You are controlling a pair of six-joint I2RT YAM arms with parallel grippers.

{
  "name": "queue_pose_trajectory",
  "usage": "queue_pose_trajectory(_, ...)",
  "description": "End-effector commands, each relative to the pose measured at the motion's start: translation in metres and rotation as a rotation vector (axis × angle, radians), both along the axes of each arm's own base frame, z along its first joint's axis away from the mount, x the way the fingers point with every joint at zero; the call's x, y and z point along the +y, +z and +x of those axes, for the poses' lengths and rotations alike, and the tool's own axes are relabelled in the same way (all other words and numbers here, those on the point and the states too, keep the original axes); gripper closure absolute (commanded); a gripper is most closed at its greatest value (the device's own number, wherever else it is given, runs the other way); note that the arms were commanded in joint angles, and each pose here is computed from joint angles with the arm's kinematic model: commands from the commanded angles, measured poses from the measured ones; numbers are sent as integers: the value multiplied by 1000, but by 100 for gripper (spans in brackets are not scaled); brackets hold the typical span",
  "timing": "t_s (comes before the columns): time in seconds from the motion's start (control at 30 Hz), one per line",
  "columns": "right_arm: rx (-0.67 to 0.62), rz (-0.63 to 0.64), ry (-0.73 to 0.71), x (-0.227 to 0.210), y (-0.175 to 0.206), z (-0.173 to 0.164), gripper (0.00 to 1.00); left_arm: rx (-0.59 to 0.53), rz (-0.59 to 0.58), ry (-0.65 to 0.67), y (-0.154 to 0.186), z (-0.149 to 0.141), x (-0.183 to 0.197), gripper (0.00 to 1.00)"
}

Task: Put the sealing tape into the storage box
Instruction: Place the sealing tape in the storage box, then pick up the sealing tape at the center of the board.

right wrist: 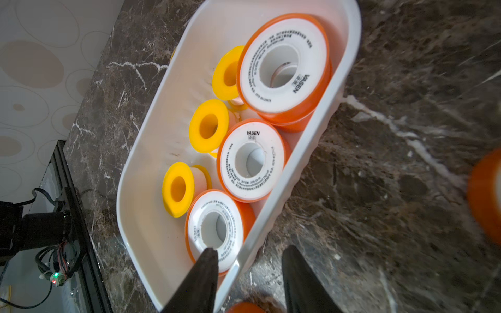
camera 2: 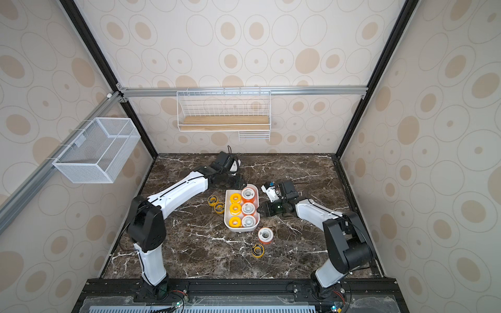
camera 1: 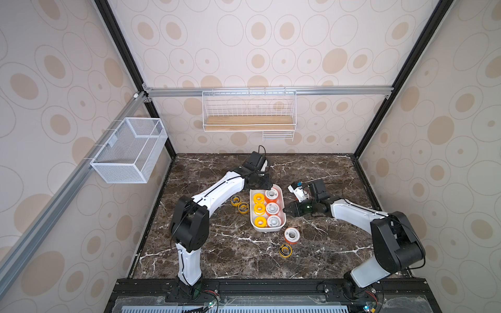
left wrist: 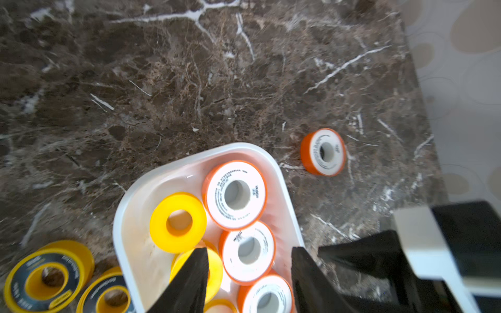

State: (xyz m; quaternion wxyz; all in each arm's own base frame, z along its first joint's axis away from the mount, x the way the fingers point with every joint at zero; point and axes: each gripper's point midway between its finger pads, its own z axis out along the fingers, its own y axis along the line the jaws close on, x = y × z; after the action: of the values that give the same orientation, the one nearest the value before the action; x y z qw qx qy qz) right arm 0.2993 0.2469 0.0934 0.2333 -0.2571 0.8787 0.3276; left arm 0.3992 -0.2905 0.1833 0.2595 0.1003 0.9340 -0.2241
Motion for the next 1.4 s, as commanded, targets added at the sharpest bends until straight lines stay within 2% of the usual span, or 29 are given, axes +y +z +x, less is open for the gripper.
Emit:
queue_pose_trajectory(0.0, -77, -67, -64, -17, 3, 7, 55, -63, -3, 7, 26, -17, 23, 48)
queue_pose_trajectory(0.17, -125, -135, -135, -34, 4, 13, 53, -138, -20, 76, 52, -49, 73, 48)
queue_pose_trajectory(0.27, -139, -164, -159, -41, 4, 15, 52, -182, 22, 109, 61, -72, 103, 48)
queue_pose_trajectory(0.43, -131, -192, -158, -43, -2, 17, 52, -253, 75, 172, 65, -105, 141, 48)
queue_pose_trajectory(0.53, -119, -216, -160, -45, -11, 20, 51, -289, 96, 172, 61, -118, 154, 44)
queue_pose_trajectory(0.73, -67, -319, -182, -57, -17, 33, 50, -318, 147, 162, 44, -133, 169, 40)
queue_pose_trajectory(0.83, -50, -418, -215, -70, -17, 42, 50, -338, 154, 144, 50, -138, 171, 38)
queue_pose_trajectory(0.97, -40, -473, -196, -72, -17, 48, 49, -326, 210, 171, 43, -145, 185, 32)
queue_pose_trajectory(1.13, -24, -569, -192, -79, -18, 64, 46, -338, 283, 199, 45, -146, 199, 30)
queue_pose_trajectory(1.37, -4, -623, -152, -76, -21, 83, 46, -331, 309, 189, 40, -146, 202, 29)
